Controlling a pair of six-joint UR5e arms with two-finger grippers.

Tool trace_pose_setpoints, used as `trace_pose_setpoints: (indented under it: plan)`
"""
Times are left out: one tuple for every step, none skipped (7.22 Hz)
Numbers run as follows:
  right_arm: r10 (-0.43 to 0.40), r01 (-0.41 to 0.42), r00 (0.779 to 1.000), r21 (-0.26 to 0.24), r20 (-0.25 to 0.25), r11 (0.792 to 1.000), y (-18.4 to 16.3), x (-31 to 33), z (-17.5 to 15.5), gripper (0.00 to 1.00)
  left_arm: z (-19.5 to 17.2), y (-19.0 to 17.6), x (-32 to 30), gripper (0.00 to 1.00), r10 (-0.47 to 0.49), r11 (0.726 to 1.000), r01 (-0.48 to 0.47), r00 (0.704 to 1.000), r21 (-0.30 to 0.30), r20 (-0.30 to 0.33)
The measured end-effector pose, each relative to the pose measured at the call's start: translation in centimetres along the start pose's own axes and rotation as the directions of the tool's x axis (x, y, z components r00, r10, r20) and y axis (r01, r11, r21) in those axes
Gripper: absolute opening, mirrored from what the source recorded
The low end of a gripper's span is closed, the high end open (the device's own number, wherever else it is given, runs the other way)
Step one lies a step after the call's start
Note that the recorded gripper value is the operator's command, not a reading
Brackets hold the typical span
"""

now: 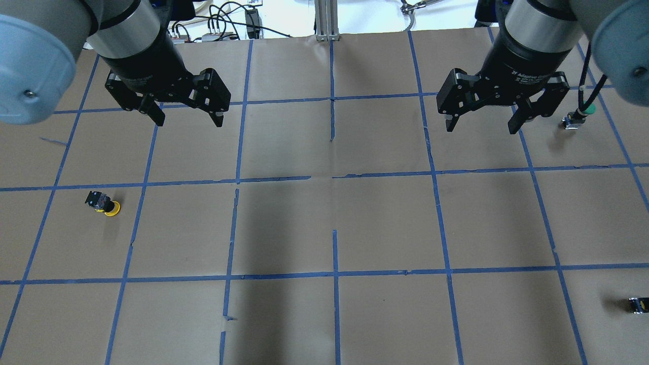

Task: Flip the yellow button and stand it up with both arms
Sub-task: 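Move the left gripper over the yellow button lying on its side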

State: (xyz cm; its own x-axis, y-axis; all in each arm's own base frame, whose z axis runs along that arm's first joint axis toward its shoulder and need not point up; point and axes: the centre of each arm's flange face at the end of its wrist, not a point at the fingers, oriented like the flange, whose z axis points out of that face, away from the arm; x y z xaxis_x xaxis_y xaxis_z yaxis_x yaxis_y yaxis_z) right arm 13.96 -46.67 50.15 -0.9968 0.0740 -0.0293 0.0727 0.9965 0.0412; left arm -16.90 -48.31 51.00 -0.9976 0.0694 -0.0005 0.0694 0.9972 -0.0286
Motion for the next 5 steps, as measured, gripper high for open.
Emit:
trace_pose_setpoints:
  plan:
    - [0.0, 0.0, 1.0, -0.001, -0.001, 1.0, 0.0, 0.0, 0.0, 1.0, -0.1, -0.1, -0.1, 0.99, -0.001, 1.0, 0.001, 1.0, 0.002, 0.0]
    - [0.0, 0.0, 1.0, -0.001, -0.003, 1.0, 0.0, 0.0, 0.0, 1.0, 0.0, -0.1, -0.2, 0.99, 0.0, 1.0, 0.0, 1.0, 0.0, 0.0]
    - [0.0, 0.0, 1.0, -0.001, -0.005, 1.0, 0.0, 0.0, 0.1, 1.0, 0.4, -0.3, -0.4, 0.99, 0.003, 1.0, -0.003, 1.0, -0.007, 0.004]
    - [0.0, 0.0, 1.0, -0.002, -0.006, 1.0, 0.0, 0.1, 0.1, 1.0, 1.1, -0.9, -1.4, 0.99, -0.006, 1.0, 0.006, 1.0, -0.018, 0.01]
    - [0.0, 0.0, 1.0, -0.002, -0.004, 1.0, 0.0, 0.0, 0.1, 1.0, 1.8, -1.7, -3.9, 0.99, -0.048, 0.998, 0.049, 0.999, -0.032, 0.012]
